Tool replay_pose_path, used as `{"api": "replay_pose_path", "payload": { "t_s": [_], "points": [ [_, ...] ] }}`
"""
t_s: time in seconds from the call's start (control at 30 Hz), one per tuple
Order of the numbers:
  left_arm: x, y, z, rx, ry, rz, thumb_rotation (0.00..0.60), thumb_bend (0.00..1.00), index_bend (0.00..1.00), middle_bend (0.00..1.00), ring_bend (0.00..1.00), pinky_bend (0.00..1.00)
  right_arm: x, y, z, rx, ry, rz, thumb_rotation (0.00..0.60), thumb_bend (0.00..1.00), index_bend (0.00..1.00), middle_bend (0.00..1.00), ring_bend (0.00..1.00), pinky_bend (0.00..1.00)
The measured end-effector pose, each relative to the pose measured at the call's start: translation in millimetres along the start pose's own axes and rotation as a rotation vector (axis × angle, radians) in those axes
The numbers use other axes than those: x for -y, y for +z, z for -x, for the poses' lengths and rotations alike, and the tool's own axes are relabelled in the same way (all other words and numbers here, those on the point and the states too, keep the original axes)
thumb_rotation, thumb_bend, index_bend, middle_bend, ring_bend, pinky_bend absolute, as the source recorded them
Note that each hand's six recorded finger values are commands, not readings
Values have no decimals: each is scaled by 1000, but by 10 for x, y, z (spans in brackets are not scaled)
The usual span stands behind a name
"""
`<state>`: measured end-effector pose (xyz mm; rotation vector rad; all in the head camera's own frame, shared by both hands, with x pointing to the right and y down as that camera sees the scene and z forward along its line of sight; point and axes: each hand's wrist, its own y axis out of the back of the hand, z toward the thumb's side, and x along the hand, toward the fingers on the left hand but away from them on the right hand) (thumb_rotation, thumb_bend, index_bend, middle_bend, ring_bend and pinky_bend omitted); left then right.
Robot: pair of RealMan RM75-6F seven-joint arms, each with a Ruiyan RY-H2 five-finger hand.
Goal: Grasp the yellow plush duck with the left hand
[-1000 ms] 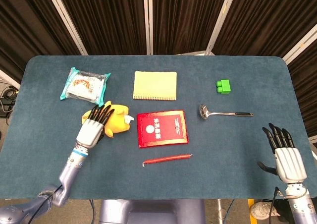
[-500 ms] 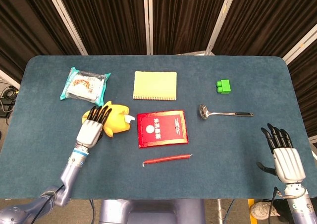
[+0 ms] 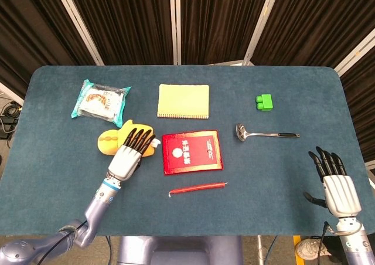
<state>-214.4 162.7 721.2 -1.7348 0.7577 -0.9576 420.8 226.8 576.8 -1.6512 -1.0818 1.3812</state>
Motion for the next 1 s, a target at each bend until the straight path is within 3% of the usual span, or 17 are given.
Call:
{"api": "replay_pose_path", "payload": {
  "t_s": [0.23,0.4,0.43,0.57,0.63,0.8,1.0],
  "points": [
    [-206,-28,114,-3,35,19,600,1000,0,0,0,0,-14,-3,-4,0,-2,2,600,78,0,0,0,0],
    [-353,-201,352,-54,53,32,600,986,0,0,0,0,-25,-3,-9,1,-7,1,600,78,0,0,0,0],
    [-382,-266,428,-72,55,27,600,912,0,0,0,0,-26,2,-11,-1,-8,-1,600,78,0,0,0,0],
    [-532,-527,785,-152,48,0,600,345,0,0,0,0,-29,13,-16,-3,-13,-4,600,78,0,0,0,0],
    [-618,-671,994,-203,36,-22,600,223,0,0,0,0,-38,13,-18,-2,-18,-4,600,79,0,0,0,0],
    [-820,-938,1469,-324,17,-59,600,156,0,0,0,0,-83,10,-23,-2,-38,4,600,78,0,0,0,0],
    [-941,-1056,1743,-389,24,-90,600,154,0,0,0,0,-108,-6,-21,2,-46,10,600,78,0,0,0,0]
  ]
}}
